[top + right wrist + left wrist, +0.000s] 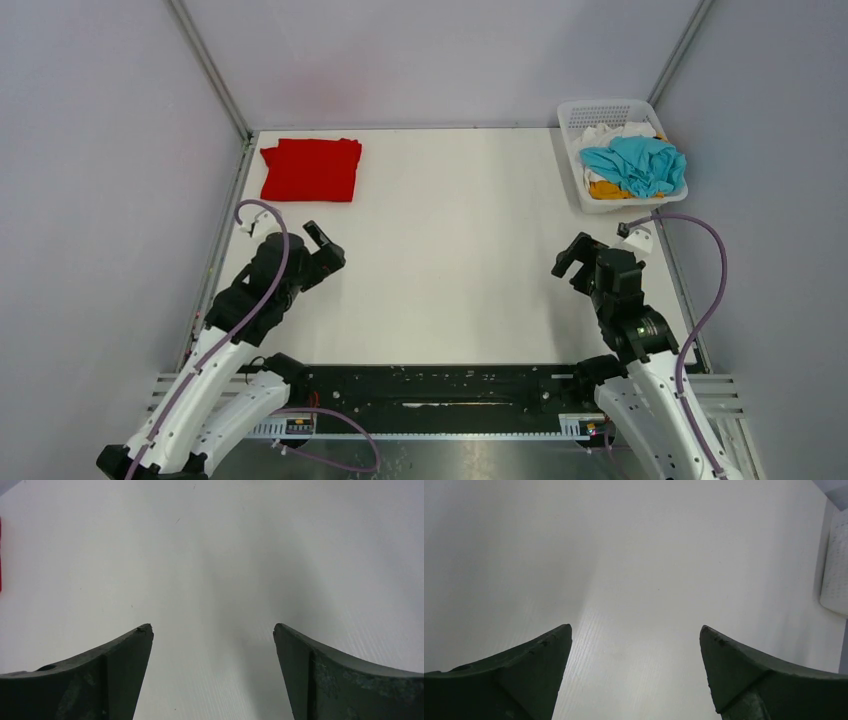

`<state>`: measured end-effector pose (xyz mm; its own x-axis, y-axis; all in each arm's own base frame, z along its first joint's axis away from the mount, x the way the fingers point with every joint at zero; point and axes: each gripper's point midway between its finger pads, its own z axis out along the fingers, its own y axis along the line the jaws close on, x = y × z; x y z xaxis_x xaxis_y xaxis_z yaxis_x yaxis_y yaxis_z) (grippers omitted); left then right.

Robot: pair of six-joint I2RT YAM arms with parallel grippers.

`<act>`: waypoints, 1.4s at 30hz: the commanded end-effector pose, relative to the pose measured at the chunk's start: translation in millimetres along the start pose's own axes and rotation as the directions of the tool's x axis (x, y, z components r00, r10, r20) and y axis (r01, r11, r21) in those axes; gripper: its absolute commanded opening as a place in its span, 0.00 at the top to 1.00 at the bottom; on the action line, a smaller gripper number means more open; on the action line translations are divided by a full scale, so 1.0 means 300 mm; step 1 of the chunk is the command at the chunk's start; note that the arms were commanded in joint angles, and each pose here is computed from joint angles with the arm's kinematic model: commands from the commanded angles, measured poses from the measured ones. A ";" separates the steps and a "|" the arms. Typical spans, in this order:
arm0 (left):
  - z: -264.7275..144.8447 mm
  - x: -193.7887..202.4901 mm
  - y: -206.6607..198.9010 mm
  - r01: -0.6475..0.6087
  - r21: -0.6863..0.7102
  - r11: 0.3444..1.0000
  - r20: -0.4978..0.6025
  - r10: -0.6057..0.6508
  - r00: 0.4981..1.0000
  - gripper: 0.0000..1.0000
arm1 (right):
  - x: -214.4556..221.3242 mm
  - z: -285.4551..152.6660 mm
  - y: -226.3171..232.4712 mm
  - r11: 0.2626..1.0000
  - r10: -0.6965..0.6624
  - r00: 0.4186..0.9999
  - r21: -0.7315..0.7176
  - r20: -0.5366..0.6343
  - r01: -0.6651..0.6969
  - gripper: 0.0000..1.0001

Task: Fold and stack the t-shirts
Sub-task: Grab crumpled tshirt from bin with the right arm

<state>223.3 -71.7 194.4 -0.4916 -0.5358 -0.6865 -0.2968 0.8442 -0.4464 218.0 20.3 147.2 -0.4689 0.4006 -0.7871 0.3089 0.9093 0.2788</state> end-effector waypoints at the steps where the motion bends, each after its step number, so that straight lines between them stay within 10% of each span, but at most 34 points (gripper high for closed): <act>1: -0.029 -0.041 -0.028 0.031 0.039 0.999 0.042 -0.033 0.999 0.01 | -0.102 -0.033 0.029 0.998 0.056 0.993 -0.027 0.102 -0.054 0.01; 13: -0.033 -0.101 -0.121 0.042 0.091 0.995 0.044 -0.046 0.998 0.01 | -0.257 -0.005 0.233 0.964 0.117 0.973 -0.259 0.198 -0.063 0.00; 20: -0.014 -0.138 -0.121 0.062 0.049 0.997 0.081 -0.066 0.995 0.01 | -0.515 0.086 0.184 0.997 0.061 0.949 0.020 0.309 -0.071 0.00; 42: 0.014 -0.145 -0.184 0.049 0.194 0.980 0.144 -0.078 0.987 0.01 | -0.923 0.828 -0.193 0.884 0.142 0.989 0.444 0.040 -0.144 0.00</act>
<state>259.9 -89.1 233.7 -0.3950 -0.5642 -0.7251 -0.2104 0.8238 -0.5264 531.7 -152.2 225.7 -0.3389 0.4936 -0.8009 0.6747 0.7208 0.1588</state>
